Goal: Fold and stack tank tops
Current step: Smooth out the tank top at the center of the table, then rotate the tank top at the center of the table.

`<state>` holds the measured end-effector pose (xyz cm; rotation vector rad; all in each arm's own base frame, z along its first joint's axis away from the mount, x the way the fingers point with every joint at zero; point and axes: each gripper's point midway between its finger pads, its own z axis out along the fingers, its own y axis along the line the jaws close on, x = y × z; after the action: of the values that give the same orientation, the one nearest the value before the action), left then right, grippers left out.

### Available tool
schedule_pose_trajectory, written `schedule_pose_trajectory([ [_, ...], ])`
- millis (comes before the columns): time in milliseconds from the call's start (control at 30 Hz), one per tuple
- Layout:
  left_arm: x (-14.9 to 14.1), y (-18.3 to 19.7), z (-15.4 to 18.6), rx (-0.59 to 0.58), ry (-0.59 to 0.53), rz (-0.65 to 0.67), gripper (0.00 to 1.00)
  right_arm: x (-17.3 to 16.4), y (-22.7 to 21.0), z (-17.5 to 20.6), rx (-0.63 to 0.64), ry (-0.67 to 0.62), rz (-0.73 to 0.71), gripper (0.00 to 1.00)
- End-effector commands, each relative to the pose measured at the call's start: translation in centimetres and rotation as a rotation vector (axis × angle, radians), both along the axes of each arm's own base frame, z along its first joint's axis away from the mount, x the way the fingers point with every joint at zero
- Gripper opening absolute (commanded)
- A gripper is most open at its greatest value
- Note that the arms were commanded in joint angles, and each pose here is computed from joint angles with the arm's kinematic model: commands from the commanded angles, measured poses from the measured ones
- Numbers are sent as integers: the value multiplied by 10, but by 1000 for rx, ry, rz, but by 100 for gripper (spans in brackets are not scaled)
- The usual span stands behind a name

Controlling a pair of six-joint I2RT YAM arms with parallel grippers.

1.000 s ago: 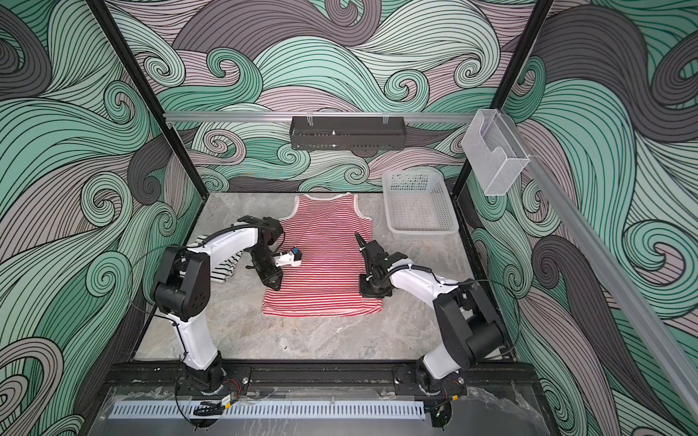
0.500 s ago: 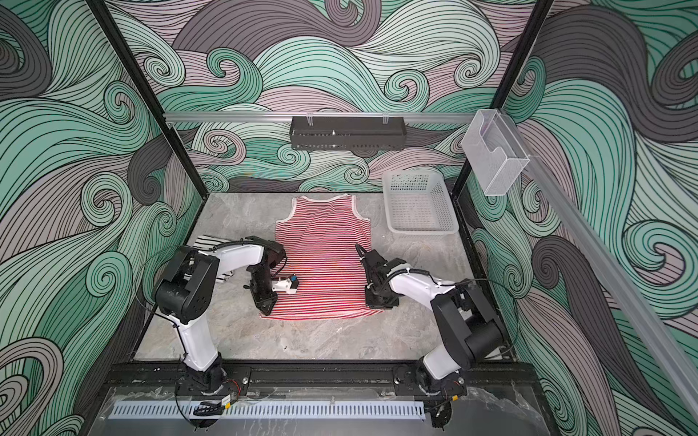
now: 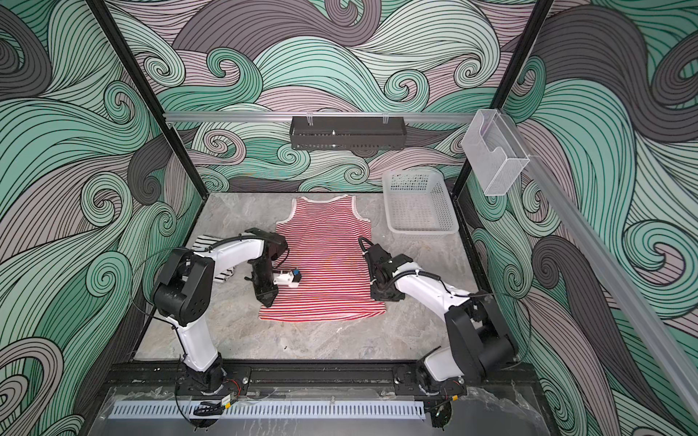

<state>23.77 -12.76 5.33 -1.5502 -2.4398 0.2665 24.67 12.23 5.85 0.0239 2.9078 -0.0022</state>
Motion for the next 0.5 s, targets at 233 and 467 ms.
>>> schedule_pose_trajectory([
  [233, 193, -42, 2, -51, -460, 295, 25, 7, 104, -18, 204, 35, 103, 35],
  [467, 248, -42, -25, 19, -570, 326, 25, -12, 121, -37, 191, 78, 135, 35],
])
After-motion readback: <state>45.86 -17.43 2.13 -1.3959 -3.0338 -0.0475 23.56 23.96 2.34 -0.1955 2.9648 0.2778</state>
